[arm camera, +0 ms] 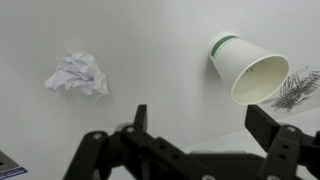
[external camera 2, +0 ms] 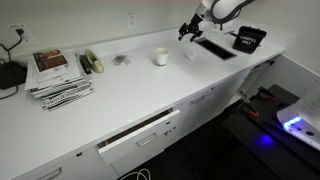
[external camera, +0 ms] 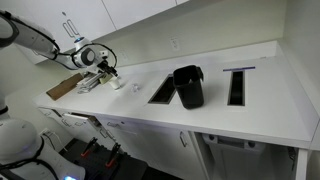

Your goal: Pour the contents in the cup onto the counter top

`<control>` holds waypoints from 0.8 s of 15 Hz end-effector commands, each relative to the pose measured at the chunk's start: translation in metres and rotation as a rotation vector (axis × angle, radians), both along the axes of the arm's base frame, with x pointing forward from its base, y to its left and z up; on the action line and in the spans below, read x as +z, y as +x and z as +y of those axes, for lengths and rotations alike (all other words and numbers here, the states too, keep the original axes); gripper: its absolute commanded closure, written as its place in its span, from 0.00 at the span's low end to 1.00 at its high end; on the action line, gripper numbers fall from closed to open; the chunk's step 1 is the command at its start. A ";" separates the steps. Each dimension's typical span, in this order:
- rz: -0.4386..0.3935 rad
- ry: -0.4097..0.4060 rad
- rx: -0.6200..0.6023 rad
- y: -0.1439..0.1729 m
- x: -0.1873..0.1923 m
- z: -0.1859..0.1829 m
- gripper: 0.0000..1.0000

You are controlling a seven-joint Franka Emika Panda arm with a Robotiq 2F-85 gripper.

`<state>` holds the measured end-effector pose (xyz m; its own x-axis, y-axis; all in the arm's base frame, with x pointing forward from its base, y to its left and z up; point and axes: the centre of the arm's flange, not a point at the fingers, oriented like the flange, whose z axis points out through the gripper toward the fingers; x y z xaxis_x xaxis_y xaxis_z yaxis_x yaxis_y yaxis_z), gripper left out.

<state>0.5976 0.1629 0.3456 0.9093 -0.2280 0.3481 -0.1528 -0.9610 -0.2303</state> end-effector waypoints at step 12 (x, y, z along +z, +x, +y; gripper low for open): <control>0.060 -0.044 0.072 0.053 -0.041 0.074 0.00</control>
<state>0.6278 0.2223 0.3052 0.9402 -0.1590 0.3012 -0.0933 -0.9708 -0.2210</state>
